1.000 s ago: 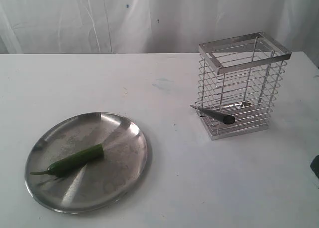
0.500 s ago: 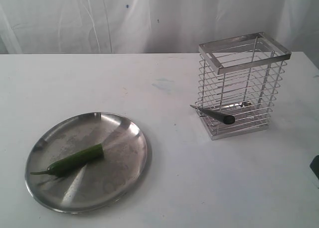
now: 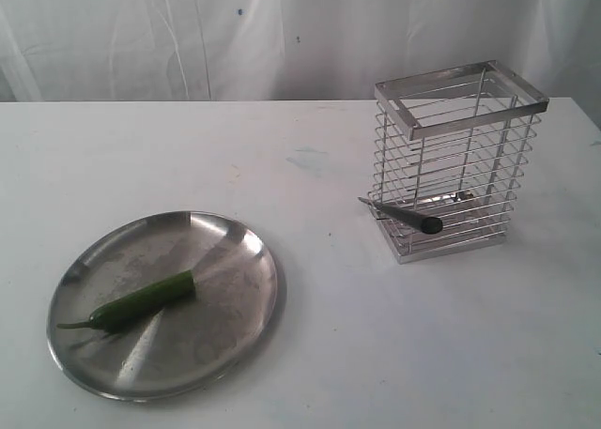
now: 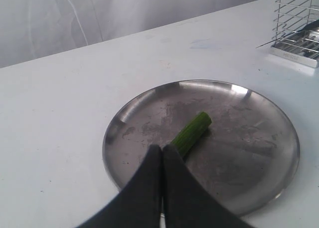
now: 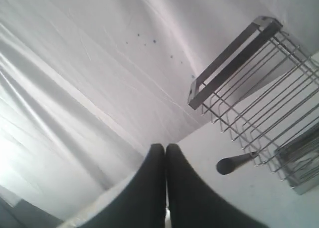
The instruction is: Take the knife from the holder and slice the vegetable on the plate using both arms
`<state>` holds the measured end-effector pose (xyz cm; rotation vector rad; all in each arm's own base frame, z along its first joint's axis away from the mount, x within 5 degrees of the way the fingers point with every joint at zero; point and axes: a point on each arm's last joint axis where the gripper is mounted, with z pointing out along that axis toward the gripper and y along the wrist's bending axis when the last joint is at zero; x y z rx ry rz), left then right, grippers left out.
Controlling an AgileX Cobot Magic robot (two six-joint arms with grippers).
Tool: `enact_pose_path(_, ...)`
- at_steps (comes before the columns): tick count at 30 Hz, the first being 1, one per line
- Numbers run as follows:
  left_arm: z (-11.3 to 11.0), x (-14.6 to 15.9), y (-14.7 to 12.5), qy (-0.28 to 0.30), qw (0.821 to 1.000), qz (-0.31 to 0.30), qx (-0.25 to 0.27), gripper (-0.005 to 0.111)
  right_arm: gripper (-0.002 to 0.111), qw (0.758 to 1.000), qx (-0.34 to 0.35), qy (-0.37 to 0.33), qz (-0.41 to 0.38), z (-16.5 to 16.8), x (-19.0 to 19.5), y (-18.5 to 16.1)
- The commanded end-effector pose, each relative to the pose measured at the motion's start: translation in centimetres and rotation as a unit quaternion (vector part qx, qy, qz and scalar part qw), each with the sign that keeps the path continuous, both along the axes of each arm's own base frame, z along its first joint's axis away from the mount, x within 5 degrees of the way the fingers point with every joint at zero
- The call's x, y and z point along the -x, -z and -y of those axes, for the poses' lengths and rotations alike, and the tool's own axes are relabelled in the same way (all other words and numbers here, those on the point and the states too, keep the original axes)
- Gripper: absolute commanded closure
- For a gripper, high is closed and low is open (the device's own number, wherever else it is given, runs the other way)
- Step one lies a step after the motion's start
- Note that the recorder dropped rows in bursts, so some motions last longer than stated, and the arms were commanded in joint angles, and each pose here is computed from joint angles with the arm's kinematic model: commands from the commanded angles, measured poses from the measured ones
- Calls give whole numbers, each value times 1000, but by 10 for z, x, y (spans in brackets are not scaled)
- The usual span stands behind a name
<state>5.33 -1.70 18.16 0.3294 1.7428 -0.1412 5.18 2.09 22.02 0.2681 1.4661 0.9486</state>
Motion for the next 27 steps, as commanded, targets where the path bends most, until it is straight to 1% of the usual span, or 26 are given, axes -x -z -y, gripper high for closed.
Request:
enact_pose_path(1, 0, 0, 1, 1, 1000, -2, 5, 107, 108, 997, -70, -9, -30, 1, 0, 0)
enact_pose_path(5, 0, 0, 1, 1, 1000, -2, 5, 107, 108, 997, -56, -31, -53, -2, 5, -11)
enact_pose_path(8, 0, 0, 1, 1, 1000, -2, 5, 107, 108, 995, -45, -52, -69, -4, 11, -25)
enact_pose_path(10, 0, 0, 1, 1, 1000, -2, 5, 107, 108, 996, -20, -60, -61, -2, 20, -49)
enact_pose_path(11, 0, 0, 1, 1, 1000, -2, 5, 107, 108, 997, 26, -50, -58, 1, 25, -66)
enact_pose_path(12, 0, 0, 1, 1, 1000, -2, 5, 107, 108, 994, 75, -39, -68, 3, 26, -74)
enact_pose_path(13, 0, 0, 1, 1, 1000, -2, 5, 107, 108, 985, 138, -23, -100, 6, 24, -86)
enact_pose_path(14, 0, 0, 1, 1, 1000, -2, 5, 107, 108, 974, 173, -21, -144, 5, 18, -92)
enact_pose_path(15, 0, 0, 1, 1, 1000, -2, 5, 107, 105, 962, 199, -21, -187, 2, 10, -104)
enact_pose_path(16, 0, 0, 1, 1, 1000, -2, 5, 107, 102, 957, 206, -23, -205, 0, 4, -110)
enact_pose_path(17, 0, 0, 1, 1, 1000, -2, 5, 107, 91, 954, 190, -28, -231, -6, -6, -119)
enact_pose_path(18, 0, 0, 1, 1, 1000, -2, 5, 107, 84, 954, 171, -29, -246, -9, -11, -122)
enact_pose_path(19, 0, 0, 1, 1, 1000, -2, 5, 107, 70, 953, 134, -27, -269, -14, -20, -123)
enact_pose_path(22, 0, 0, 1, 1, 1000, -2, 5, 107, 45, 954, 53, -32, -295, -25, -37, -123)
enact_pose_path(23, 0, 0, 1, 1, 1000, -2, 5, 107, 42, 954, 23, -32, -297, -31, -48, -120)
enact_pose_path(24, 0, 0, 1, 1, 1000, -2, 5, 107, 42, 953, 3, -31, -302, -35, -57, -117)
enact_pose_path(25, 0, 0, 1, 1, 1000, -2, 5, 107, 42, 947, -18, -32, -319, -42, -70, -109)
enact_pose_path(27, 0, 0, 1, 1, 1000, -2, 5, 107, 42, 928, -66, -36, -364, -55, -93, -92)
